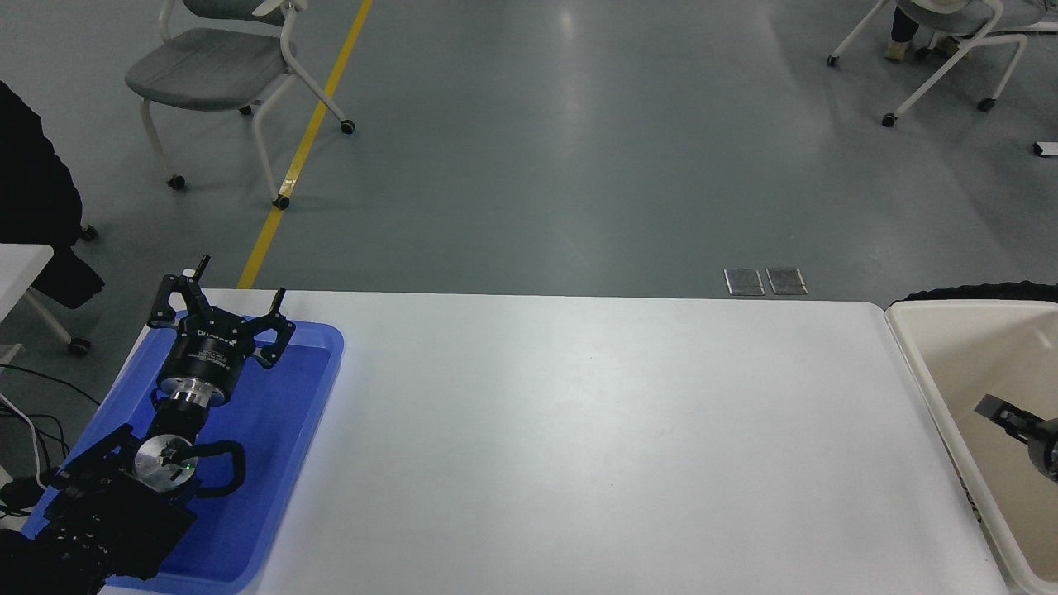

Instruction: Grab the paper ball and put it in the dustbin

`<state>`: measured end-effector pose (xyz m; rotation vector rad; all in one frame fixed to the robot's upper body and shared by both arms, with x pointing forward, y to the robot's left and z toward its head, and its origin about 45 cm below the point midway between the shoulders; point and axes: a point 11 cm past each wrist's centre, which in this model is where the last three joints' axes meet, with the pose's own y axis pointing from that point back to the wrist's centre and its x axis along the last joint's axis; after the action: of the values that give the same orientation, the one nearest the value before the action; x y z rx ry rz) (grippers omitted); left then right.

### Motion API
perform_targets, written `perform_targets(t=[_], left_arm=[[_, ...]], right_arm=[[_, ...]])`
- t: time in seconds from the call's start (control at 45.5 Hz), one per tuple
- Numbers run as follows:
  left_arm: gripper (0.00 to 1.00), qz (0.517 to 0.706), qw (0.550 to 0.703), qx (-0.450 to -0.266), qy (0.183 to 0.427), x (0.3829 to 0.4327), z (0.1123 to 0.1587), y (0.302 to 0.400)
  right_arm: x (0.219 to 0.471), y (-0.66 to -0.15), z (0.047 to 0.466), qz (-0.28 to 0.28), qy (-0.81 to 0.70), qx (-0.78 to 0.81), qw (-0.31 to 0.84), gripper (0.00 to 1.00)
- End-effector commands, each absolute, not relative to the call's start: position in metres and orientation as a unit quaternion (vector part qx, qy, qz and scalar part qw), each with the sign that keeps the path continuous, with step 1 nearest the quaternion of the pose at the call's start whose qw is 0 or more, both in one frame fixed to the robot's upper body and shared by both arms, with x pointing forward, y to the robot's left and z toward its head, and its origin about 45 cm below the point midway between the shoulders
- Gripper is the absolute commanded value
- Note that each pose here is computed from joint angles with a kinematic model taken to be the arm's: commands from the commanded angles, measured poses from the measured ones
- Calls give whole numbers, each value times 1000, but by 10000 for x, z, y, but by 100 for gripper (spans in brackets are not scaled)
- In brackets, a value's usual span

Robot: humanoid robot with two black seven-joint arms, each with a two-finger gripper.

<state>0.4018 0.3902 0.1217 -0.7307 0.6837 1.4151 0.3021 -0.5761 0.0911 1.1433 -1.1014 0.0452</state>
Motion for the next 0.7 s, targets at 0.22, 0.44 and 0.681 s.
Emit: perform_targets(t=[0.22, 0.44, 0.681], left_arm=[[100, 623, 647, -321, 301, 4012, 1210, 3904], [100, 623, 647, -321, 300, 4012, 1213, 3912], [100, 623, 647, -321, 300, 4012, 1213, 3912]], right_arm=[[3907, -5373, 1747, -11, -678, 587, 443, 100], [4343, -4559, 2322, -53, -694, 686, 212, 100], [4515, -3858, 2241, -224, -675, 703, 5, 100]])
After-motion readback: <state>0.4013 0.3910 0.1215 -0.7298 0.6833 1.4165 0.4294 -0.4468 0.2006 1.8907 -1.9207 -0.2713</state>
